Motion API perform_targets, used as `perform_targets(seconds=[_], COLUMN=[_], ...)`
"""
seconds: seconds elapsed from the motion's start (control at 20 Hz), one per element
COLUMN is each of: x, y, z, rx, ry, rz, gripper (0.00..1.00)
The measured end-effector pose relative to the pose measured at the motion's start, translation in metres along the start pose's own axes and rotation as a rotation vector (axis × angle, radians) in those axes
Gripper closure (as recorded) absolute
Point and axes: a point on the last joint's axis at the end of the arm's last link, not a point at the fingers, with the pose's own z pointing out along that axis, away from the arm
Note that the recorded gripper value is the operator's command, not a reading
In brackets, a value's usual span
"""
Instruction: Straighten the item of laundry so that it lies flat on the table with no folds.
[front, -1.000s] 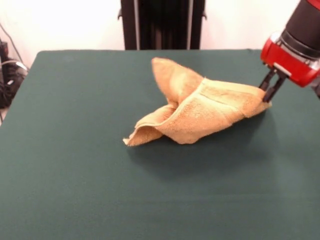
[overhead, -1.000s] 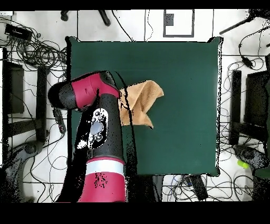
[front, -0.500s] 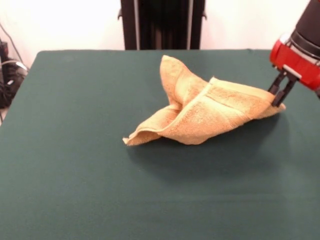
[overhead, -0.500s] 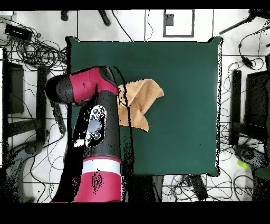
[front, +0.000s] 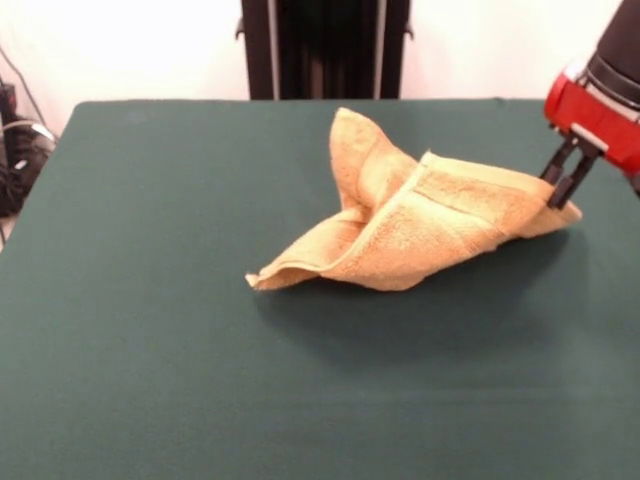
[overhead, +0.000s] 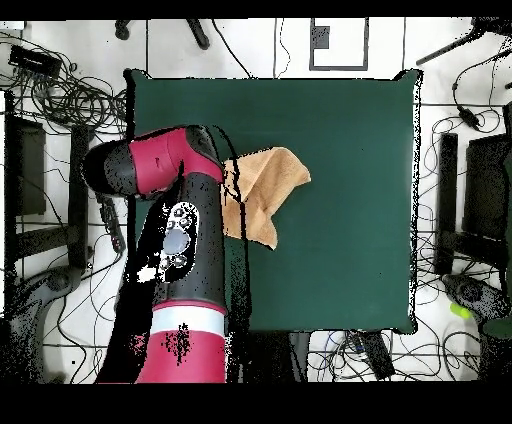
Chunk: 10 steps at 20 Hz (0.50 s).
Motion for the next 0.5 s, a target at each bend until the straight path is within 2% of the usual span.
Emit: perform_targets(seconds=[0.25, 0.5], x=[-0.016, -0.053], y=[-0.015, -0.034], z=[-0.021, -0.060], rx=[-0.015, -0.066], ry=[0.028, 0.066], rz=[0.052, 0.151], gripper=[1.00, 1.00])
